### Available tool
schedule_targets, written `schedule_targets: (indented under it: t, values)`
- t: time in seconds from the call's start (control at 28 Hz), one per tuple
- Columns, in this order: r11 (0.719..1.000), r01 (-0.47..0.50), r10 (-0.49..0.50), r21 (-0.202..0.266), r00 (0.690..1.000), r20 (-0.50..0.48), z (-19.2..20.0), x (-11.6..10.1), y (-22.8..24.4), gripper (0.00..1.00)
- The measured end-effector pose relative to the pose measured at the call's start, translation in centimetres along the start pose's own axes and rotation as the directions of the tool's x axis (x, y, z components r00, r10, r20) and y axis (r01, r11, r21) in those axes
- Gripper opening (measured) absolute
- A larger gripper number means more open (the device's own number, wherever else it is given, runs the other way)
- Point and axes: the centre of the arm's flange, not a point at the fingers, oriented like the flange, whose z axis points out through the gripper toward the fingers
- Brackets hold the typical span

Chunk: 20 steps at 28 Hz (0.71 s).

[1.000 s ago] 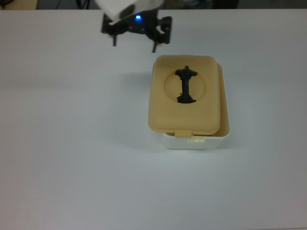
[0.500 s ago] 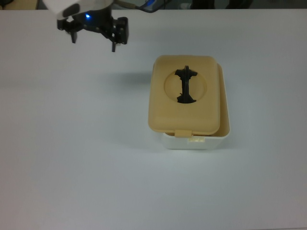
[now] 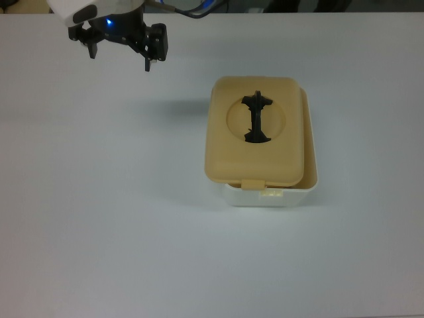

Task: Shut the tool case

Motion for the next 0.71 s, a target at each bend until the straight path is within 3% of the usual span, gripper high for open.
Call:
schedule_targets:
  t: [0.71]
  values:
    - [1.0, -0.009, 0.009, -0.003, 1.0, 0.002, 0.12, 0.06, 0.56, 1.0]
